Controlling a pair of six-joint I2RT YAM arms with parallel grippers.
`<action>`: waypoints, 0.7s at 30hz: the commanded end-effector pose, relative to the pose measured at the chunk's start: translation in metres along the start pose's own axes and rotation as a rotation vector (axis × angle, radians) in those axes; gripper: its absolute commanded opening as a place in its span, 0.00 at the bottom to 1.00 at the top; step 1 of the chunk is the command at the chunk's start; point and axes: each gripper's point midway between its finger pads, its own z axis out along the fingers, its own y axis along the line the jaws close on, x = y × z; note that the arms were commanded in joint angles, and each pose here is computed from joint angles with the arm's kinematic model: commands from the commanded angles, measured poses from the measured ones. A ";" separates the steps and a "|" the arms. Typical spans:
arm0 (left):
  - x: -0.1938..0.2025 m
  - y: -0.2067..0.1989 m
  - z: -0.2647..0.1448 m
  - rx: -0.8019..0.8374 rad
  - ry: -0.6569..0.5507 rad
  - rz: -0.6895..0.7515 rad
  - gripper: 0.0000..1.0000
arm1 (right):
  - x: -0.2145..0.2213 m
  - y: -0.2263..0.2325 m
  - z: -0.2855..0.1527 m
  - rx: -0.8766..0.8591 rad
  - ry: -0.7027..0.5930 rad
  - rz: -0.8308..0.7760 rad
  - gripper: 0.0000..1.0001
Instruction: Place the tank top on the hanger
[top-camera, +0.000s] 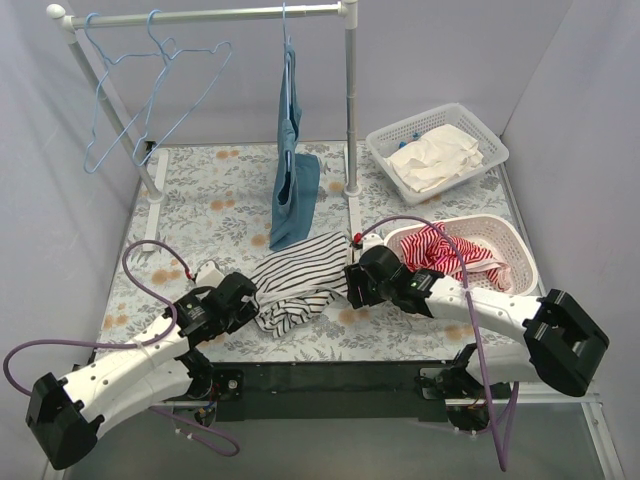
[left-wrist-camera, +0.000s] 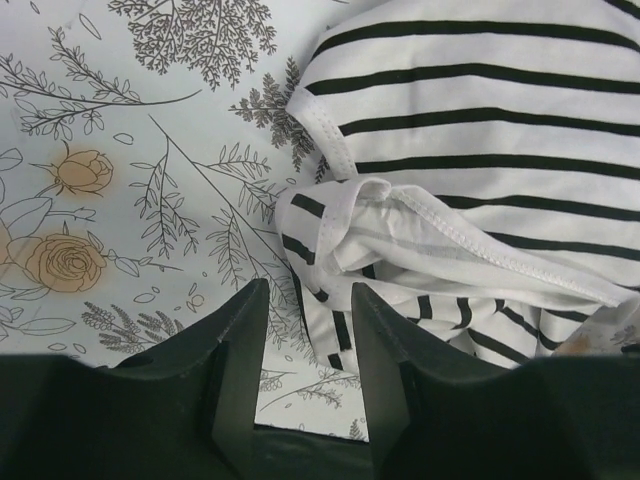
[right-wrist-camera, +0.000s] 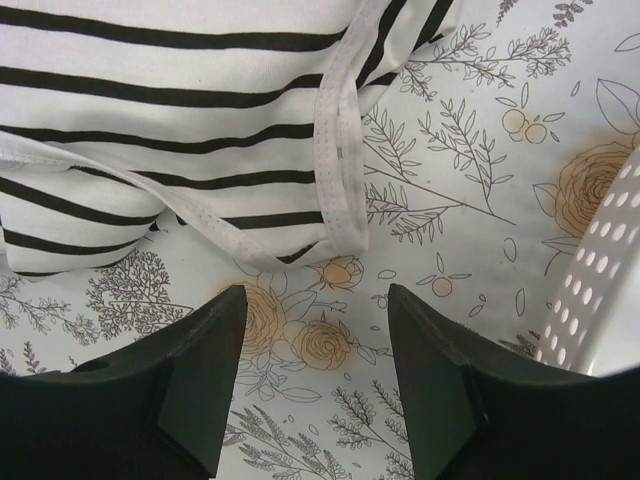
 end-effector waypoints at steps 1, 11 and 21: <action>-0.007 -0.008 0.008 0.030 -0.055 -0.108 0.38 | -0.004 0.002 0.011 -0.026 -0.023 0.027 0.66; -0.006 -0.019 0.027 0.075 -0.084 -0.080 0.36 | -0.012 0.009 0.038 -0.024 -0.005 0.029 0.64; -0.074 -0.047 -0.030 0.127 -0.294 0.022 0.00 | -0.072 0.003 0.000 0.082 -0.119 0.016 0.01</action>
